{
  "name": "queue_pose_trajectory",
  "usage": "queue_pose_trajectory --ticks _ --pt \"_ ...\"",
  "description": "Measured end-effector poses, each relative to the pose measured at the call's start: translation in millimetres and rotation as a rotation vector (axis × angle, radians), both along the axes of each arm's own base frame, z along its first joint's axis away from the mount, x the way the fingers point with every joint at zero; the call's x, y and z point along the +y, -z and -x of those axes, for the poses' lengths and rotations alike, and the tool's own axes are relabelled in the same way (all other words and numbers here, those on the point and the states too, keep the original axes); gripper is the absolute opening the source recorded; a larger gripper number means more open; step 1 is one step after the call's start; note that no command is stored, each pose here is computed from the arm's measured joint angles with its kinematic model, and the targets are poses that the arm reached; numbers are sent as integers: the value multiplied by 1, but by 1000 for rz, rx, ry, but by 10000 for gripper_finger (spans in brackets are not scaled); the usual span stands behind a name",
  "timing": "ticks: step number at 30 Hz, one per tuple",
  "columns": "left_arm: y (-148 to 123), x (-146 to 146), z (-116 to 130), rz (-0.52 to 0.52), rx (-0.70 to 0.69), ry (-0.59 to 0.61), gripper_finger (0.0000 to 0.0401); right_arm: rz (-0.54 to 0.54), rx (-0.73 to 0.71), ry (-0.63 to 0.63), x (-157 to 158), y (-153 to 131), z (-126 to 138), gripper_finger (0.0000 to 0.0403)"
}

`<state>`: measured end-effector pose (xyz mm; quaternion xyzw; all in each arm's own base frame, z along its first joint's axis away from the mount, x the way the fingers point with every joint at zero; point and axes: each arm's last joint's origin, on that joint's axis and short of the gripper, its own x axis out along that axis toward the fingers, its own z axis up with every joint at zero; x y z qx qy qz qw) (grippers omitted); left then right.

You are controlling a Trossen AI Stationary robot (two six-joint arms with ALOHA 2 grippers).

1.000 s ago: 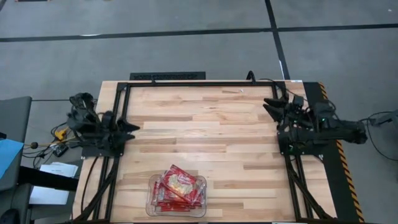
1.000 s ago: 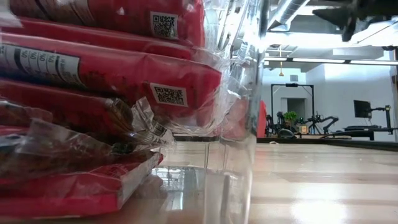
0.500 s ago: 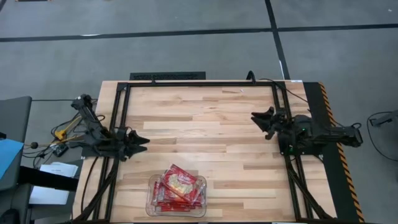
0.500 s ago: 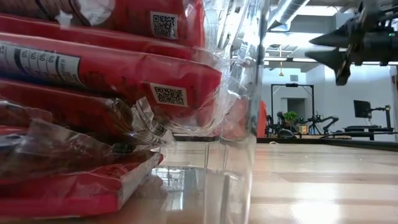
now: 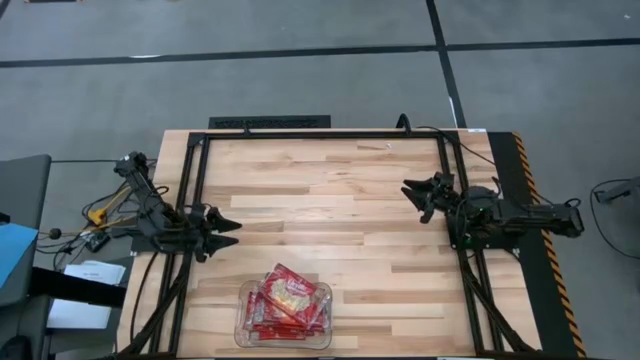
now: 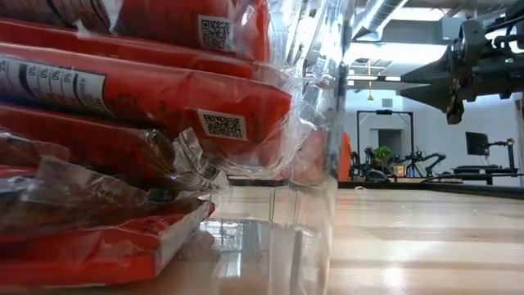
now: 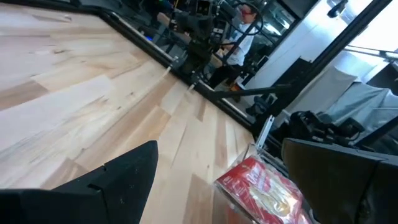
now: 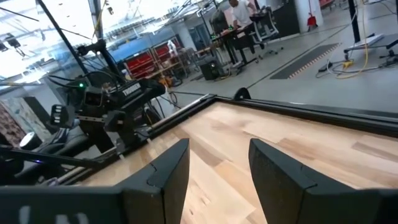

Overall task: Sort popcorn bags into baskets
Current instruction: Return to Home Position

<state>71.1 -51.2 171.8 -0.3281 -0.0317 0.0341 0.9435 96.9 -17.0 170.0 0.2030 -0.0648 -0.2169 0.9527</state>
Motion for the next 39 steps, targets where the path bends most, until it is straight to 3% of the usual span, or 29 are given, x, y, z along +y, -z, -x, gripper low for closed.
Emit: queue_pose_trajectory --ticks 39 --pt "1 0 0 -29 3 -4 332 2 11 -1 0 2 0 177"
